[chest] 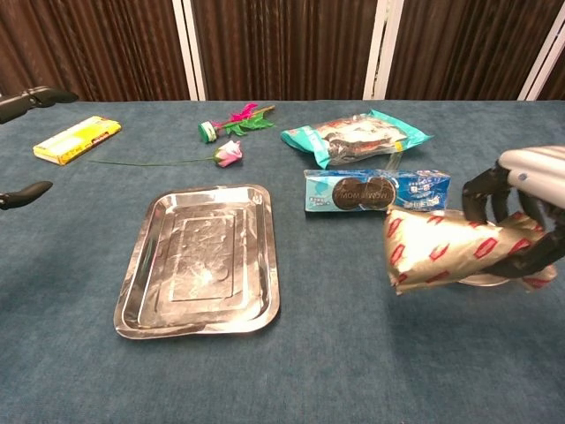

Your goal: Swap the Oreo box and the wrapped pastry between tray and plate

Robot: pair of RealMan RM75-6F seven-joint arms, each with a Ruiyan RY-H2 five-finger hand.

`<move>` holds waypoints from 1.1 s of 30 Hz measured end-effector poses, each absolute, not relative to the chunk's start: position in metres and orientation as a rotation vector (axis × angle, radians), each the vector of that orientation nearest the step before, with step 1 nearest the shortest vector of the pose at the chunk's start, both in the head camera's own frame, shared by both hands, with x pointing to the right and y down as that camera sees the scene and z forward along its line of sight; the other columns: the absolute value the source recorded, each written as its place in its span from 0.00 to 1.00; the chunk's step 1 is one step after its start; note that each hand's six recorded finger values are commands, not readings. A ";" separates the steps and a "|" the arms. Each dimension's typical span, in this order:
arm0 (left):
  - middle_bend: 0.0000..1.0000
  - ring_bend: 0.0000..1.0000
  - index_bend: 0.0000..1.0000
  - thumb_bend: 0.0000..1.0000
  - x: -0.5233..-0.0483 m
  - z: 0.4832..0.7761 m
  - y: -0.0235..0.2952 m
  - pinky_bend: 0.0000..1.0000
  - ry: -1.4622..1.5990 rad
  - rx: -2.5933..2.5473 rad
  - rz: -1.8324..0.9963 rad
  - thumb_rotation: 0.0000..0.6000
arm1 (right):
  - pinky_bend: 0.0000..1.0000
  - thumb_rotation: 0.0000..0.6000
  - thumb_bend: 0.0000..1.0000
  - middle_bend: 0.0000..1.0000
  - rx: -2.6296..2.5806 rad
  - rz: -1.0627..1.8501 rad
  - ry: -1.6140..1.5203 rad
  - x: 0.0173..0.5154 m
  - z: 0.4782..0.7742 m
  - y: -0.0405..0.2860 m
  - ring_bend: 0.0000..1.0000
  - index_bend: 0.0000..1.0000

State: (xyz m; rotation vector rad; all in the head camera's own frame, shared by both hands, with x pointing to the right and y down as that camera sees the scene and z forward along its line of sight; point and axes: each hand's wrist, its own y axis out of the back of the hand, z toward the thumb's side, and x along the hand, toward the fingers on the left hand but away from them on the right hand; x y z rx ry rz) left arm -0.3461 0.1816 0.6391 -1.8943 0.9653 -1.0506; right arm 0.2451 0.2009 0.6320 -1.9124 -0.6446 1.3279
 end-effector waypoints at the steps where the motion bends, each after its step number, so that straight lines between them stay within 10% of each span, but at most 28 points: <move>1: 0.00 0.00 0.00 0.38 -0.347 0.638 0.182 0.03 0.967 -1.891 -1.053 1.00 | 0.73 1.00 0.42 0.63 -1.918 1.320 -0.631 0.241 0.633 0.203 0.61 0.86; 6: 0.00 0.00 0.00 0.38 -0.355 0.635 0.182 0.03 0.984 -1.876 -1.068 1.00 | 0.73 1.00 0.42 0.63 -1.942 1.277 -0.557 0.211 0.643 0.214 0.60 0.81; 8: 0.00 0.00 0.00 0.38 -0.357 0.635 0.182 0.03 0.991 -1.873 -1.073 1.00 | 0.65 1.00 0.42 0.55 -1.951 1.265 -0.539 0.201 0.650 0.217 0.51 0.60; 10: 0.00 0.00 0.00 0.38 -0.360 0.634 0.182 0.03 0.996 -1.872 -1.079 1.00 | 0.43 1.00 0.40 0.28 -1.958 1.272 -0.513 0.198 0.657 0.219 0.25 0.20; 12: 0.00 0.00 0.00 0.38 -0.363 0.634 0.182 0.03 0.998 -1.869 -1.084 1.00 | 0.22 1.00 0.34 0.07 -1.981 1.294 -0.472 0.198 0.665 0.222 0.05 0.01; 16: 0.00 0.00 0.00 0.38 -0.366 0.634 0.181 0.02 1.004 -1.865 -1.090 1.00 | 0.04 1.00 0.20 0.00 -2.021 1.332 -0.421 0.206 0.663 0.222 0.00 0.00; 33: 0.00 0.00 0.00 0.38 -0.366 0.636 0.173 0.03 0.977 -1.841 -1.077 1.00 | 0.04 1.00 0.16 0.00 -2.098 1.342 -0.638 0.263 0.582 0.153 0.00 0.00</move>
